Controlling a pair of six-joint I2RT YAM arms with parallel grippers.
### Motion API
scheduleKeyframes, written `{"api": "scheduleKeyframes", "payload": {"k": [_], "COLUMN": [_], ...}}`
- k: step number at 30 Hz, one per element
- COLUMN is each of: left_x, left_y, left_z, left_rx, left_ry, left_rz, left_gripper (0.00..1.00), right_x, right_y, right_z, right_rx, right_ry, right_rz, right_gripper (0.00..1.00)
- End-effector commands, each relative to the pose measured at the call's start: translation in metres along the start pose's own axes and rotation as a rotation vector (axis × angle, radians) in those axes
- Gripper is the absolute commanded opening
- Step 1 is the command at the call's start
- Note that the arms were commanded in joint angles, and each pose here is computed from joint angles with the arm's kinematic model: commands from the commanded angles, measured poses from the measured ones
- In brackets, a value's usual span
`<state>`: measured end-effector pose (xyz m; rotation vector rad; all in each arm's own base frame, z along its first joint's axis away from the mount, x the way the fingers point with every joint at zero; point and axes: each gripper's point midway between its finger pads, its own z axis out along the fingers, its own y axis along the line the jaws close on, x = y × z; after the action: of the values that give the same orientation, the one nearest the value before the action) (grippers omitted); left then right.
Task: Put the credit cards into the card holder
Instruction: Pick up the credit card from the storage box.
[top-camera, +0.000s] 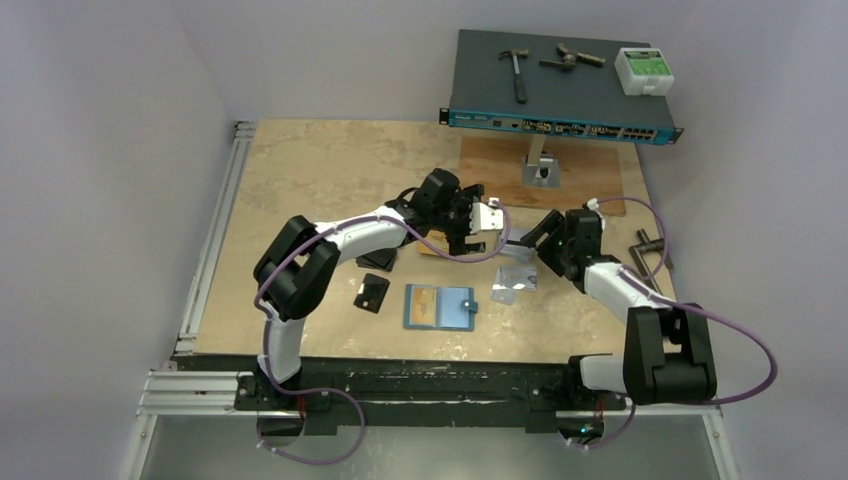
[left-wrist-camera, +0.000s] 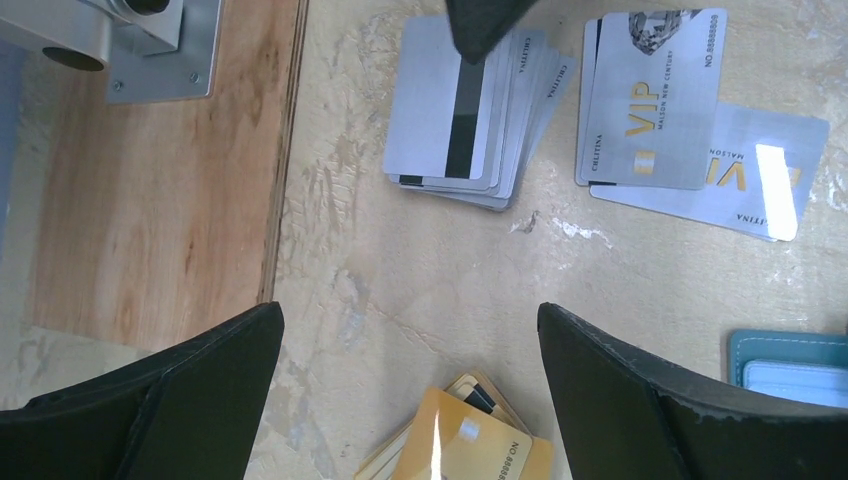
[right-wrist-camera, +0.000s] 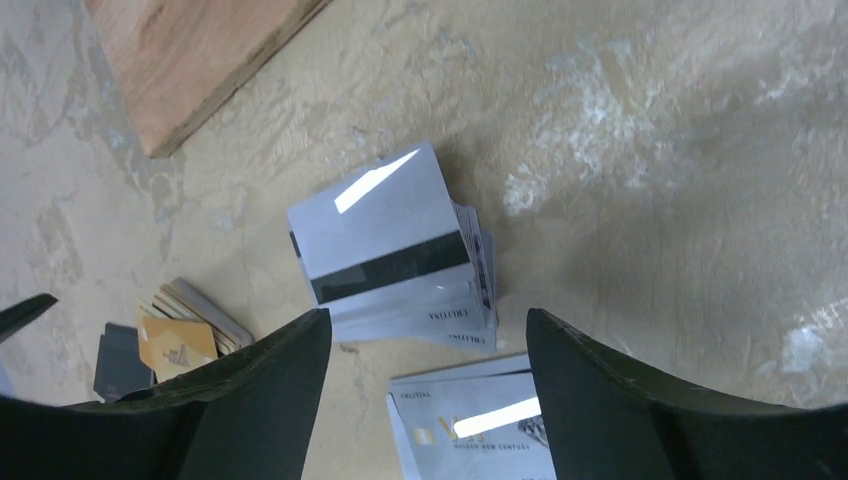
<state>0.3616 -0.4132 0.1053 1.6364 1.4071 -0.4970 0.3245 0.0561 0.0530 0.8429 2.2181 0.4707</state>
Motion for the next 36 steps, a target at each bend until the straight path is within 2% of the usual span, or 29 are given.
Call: {"api": "scheduleKeyframes", "payload": {"k": [1,6,12,19,22,36], "left_x": [-0.028,-0.033,-0.037,-0.039,-0.039,-0.038], "left_y": [0.017,0.018,0.02,0.022,0.023,0.024], "left_z": [0.002,0.004,0.006,0.006,0.005,0.007], "left_rx": [-0.021,-0.029,-0.044,-0.051,-0.055,-0.06], "left_ry": [-0.084,-0.102,-0.129,-0.137,-0.136,-0.131], "left_rz": [0.075,0.08,0.121,0.126,0.131,0.128], "left_gripper": [1.0,1.0,1.0,1.0,1.0,1.0], "right_x": [-0.037,-0.043,-0.03,-0.014,-0.01,-0.007], "right_y": [0.013,0.009,-0.007,-0.025,-0.03,-0.033], "right_z": [0.008,0.029,0.044,0.04,0.033,0.014], "right_rx": [0.017,0.057,0.096,0.135,0.144,0.141], "right_ry": [-0.107,-0.115,-0.087,-0.062,-0.067,-0.08], "right_rz": [-0.03,-0.031,-0.038,-0.006,-0.001,0.042], "right_gripper": [0.73,0.72,0.65,0.44,0.37,0.3]}}
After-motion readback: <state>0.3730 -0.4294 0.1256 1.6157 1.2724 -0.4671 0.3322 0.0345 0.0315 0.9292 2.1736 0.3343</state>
